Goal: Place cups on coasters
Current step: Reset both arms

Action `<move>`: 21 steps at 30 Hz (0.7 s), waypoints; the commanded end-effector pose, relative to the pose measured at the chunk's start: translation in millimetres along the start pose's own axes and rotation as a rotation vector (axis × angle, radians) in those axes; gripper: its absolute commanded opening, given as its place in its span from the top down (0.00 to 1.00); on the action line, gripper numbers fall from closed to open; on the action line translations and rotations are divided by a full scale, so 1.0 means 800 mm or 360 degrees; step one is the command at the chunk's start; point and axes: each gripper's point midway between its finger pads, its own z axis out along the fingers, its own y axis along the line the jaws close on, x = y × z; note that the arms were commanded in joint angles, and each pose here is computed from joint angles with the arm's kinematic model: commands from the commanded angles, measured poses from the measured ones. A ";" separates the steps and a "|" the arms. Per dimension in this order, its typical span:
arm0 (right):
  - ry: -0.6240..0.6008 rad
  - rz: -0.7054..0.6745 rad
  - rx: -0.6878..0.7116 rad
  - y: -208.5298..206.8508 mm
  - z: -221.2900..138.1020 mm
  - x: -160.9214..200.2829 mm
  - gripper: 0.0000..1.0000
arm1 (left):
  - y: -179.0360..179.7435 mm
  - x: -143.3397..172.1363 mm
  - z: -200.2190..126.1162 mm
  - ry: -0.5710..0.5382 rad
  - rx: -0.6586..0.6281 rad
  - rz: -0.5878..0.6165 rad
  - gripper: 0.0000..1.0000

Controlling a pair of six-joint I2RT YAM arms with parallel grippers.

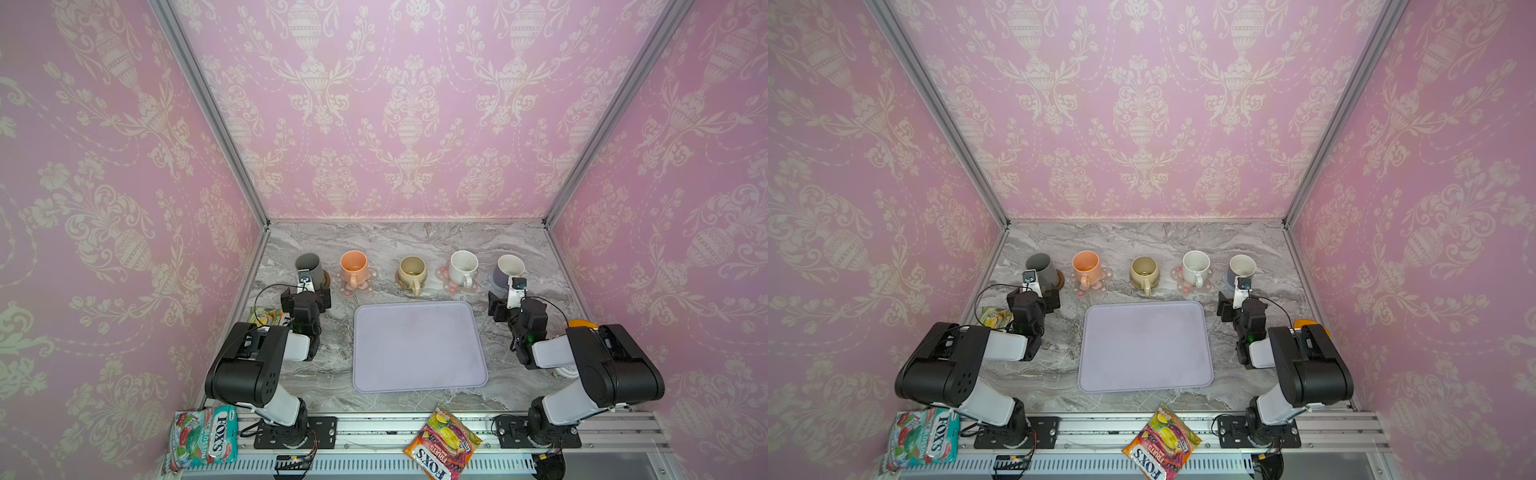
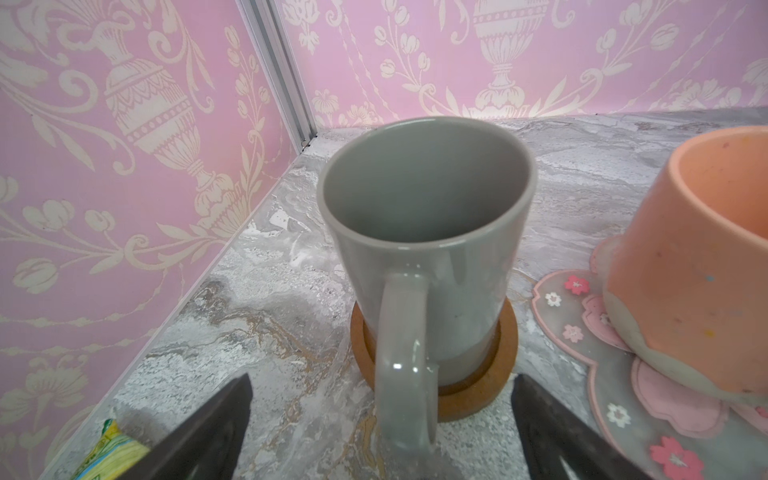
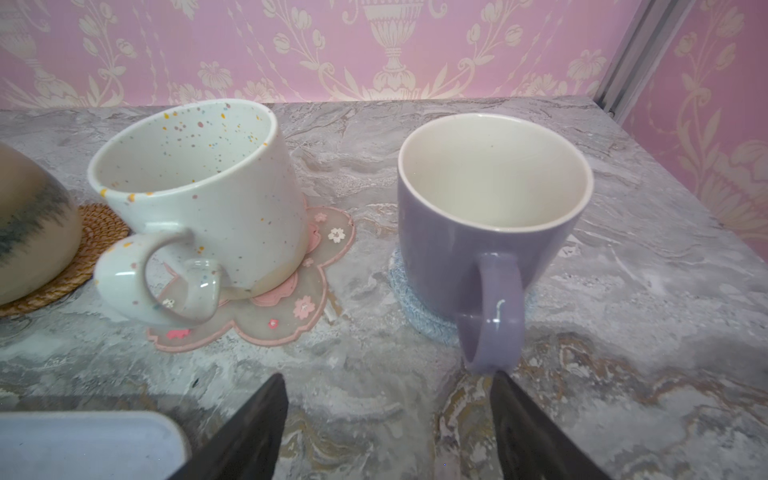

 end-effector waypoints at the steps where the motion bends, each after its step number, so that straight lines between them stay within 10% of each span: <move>1: -0.0185 -0.0019 -0.0021 0.003 -0.003 -0.035 0.21 | 0.000 -0.007 0.000 -0.0061 0.0030 0.0006 0.01; 21: 0.0000 -0.0011 0.0021 -0.002 0.023 -0.031 0.00 | -0.001 0.009 0.011 -0.0027 0.0118 -0.0059 0.01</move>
